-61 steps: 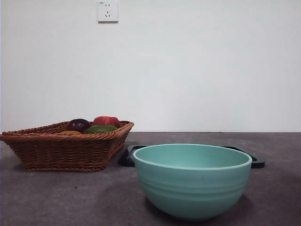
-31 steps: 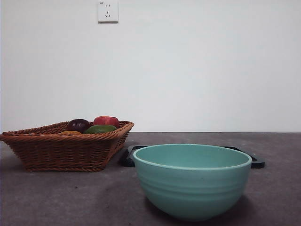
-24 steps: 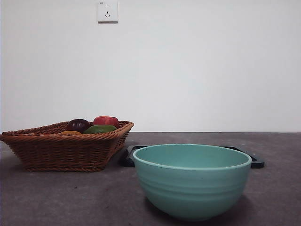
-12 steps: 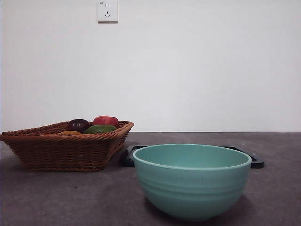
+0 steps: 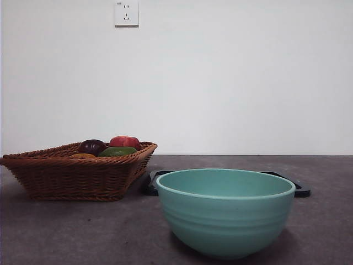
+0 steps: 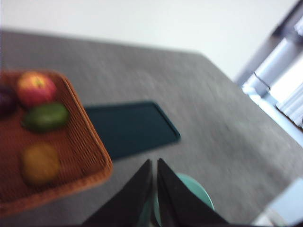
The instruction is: Pick up the wifruite, put it on the bowl, pick up the plate, put it on desk
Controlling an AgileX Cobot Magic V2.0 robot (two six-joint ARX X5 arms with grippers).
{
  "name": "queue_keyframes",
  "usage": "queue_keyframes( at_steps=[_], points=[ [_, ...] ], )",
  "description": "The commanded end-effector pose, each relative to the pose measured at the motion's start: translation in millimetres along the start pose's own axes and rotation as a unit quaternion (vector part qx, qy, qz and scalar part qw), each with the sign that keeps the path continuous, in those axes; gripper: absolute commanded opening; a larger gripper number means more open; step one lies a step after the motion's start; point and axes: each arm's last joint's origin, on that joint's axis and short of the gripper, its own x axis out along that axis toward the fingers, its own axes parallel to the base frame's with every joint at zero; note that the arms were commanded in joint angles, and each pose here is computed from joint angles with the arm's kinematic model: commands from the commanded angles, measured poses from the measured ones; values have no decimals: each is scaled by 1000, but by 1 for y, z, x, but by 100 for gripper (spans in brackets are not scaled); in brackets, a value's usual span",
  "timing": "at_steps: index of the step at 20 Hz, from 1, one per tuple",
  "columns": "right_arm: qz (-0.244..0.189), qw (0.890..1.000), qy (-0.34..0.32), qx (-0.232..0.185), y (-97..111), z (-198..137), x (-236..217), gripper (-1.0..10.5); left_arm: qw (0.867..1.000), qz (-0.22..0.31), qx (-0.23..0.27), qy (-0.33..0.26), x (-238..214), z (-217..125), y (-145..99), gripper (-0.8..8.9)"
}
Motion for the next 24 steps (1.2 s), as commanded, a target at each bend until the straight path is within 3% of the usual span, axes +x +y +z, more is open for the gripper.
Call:
queue_keyframes(
  at_steps=[1,6,8,13,16,24],
  points=[
    [4,1000,-9,-13,3,4,-3,7,1000,-22,8,5,1,4,-2,16],
    [4,1000,-8,-13,3,4,-3,19,1000,-22,12,7,1,4,-2,42],
    [4,1000,-8,-13,3,4,-3,111,1000,-22,18,7,1,3,-2,106],
    [4,1000,-8,-10,3,4,-3,517,999,-21,24,9,1,3,-2,485],
    [4,1000,-8,-10,3,4,-3,616,999,-21,23,9,1,3,-2,638],
    [4,1000,-8,-10,3,4,-3,615,1000,-19,5,16,1,2,-1,647]
  ],
)
